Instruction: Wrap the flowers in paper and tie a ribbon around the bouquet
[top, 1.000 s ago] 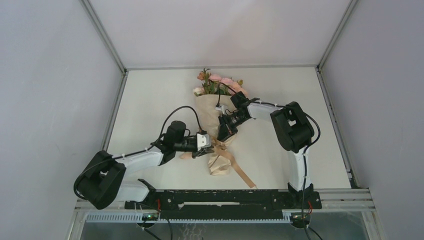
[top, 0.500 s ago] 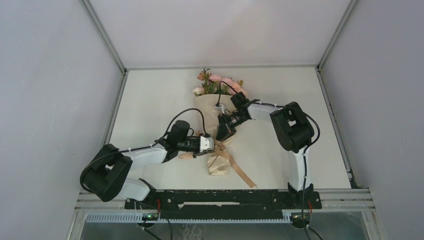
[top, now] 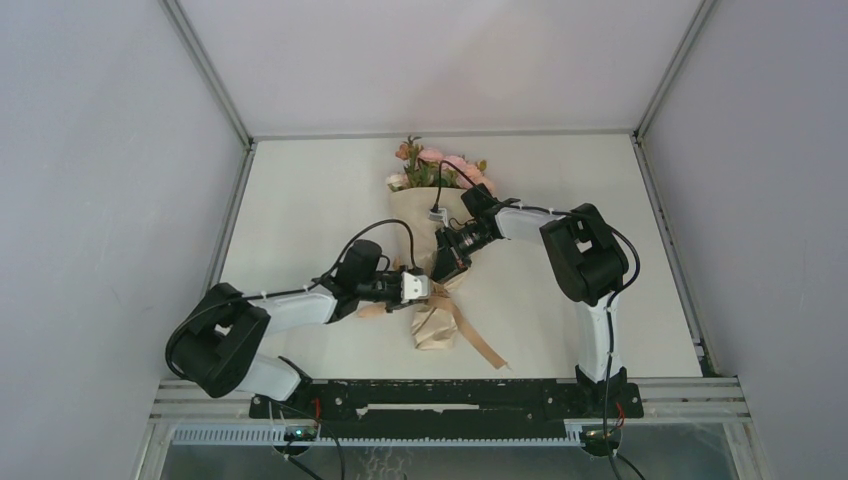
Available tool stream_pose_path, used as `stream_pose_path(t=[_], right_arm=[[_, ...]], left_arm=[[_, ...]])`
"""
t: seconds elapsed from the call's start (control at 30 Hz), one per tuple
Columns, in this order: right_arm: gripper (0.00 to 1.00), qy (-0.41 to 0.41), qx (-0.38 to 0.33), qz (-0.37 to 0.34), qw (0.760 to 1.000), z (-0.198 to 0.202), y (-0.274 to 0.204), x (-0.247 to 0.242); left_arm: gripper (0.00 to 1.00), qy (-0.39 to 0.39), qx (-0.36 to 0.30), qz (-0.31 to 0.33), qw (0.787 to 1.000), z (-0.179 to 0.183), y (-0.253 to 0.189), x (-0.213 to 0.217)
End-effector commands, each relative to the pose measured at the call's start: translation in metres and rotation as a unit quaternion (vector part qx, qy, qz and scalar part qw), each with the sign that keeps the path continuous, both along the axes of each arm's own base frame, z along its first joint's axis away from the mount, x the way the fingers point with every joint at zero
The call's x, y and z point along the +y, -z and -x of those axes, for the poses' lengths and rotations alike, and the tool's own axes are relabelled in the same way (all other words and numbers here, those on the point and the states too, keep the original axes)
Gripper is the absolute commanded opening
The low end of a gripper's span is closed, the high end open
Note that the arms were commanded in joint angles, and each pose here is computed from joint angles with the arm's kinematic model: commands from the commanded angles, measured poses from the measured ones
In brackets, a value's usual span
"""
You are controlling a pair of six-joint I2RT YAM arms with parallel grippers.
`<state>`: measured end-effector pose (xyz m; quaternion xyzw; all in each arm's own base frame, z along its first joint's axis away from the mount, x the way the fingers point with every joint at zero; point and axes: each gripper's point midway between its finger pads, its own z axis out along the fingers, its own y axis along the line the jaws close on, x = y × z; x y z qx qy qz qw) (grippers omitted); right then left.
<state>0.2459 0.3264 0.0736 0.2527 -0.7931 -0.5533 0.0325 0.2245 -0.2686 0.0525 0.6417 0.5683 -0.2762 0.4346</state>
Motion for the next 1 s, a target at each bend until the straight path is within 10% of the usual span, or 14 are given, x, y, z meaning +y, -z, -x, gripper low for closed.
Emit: stream_pose_path(t=[0.0, 0.43, 0.97], right_arm=[[0.21, -0.007, -0.028, -0.018, 0.999, -0.002, -0.011, 0.001], [0.21, -0.004, -0.035, -0.011, 0.999, -0.004, -0.01, -0.001], [0.22, -0.013, -0.03, -0.025, 0.999, 0.0, -0.013, 0.003]], left_arm=[[0.34, 0.037, -0.037, 0.031, 0.998, -0.008, -0.037, -0.007], [0.52, 0.104, -0.013, 0.0, 0.994, 0.013, -0.026, 0.001], [0.23, 0.046, -0.04, -0.01, 0.998, -0.012, -0.018, -0.006]])
